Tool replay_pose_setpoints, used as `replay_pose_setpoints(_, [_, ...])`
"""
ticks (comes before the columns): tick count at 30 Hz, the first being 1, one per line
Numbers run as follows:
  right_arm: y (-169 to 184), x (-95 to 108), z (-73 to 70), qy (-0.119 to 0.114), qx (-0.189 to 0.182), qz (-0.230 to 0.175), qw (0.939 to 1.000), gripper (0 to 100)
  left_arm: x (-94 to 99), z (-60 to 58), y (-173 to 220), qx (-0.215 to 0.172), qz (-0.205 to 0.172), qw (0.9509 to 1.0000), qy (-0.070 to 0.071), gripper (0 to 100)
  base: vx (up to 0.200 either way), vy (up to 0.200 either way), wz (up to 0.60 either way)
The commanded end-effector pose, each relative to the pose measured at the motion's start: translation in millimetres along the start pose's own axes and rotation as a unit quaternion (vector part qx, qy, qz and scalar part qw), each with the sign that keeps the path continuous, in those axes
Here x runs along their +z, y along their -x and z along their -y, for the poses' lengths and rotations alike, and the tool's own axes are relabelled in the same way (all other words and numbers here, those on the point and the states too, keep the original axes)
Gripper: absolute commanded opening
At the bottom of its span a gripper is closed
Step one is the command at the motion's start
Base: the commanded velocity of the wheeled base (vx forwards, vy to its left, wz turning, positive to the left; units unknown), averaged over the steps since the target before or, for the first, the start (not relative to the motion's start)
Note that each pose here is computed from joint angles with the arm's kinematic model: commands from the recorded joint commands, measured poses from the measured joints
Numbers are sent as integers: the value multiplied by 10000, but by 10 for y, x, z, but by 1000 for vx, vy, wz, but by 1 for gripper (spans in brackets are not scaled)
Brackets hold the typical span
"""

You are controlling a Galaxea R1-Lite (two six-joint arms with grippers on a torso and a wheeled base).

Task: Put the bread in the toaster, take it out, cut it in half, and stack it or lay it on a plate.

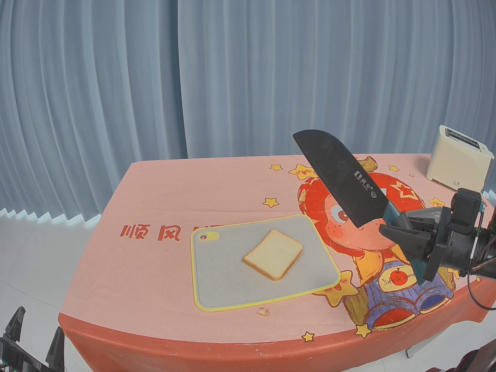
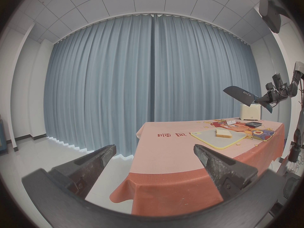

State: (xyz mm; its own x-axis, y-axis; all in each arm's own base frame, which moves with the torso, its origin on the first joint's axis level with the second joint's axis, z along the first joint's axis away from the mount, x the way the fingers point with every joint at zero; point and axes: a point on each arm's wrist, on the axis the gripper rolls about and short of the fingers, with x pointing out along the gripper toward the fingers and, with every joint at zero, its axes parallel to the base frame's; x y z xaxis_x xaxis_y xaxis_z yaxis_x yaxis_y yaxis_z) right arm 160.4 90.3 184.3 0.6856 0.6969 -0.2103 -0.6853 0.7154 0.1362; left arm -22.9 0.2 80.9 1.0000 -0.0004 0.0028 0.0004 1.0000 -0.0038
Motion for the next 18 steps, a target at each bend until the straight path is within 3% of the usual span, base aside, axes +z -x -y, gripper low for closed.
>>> replay_pose_setpoints(1, [45, 11, -19, 14, 22, 36, 10000, 0, -49, 0, -11, 2, -75, 10000, 4, 100, 0, 0, 0])
replay_pose_setpoints(10, [54, -4, -8, -70, -149, 14, 9999, 0, -49, 0, -11, 2, -75, 10000, 4, 100, 0, 0, 0])
replay_pose_setpoints(18, [17, 15, -12, 156, -397, -2, 9991, 0, -49, 0, -11, 2, -75, 10000, 4, 100, 0, 0, 0])
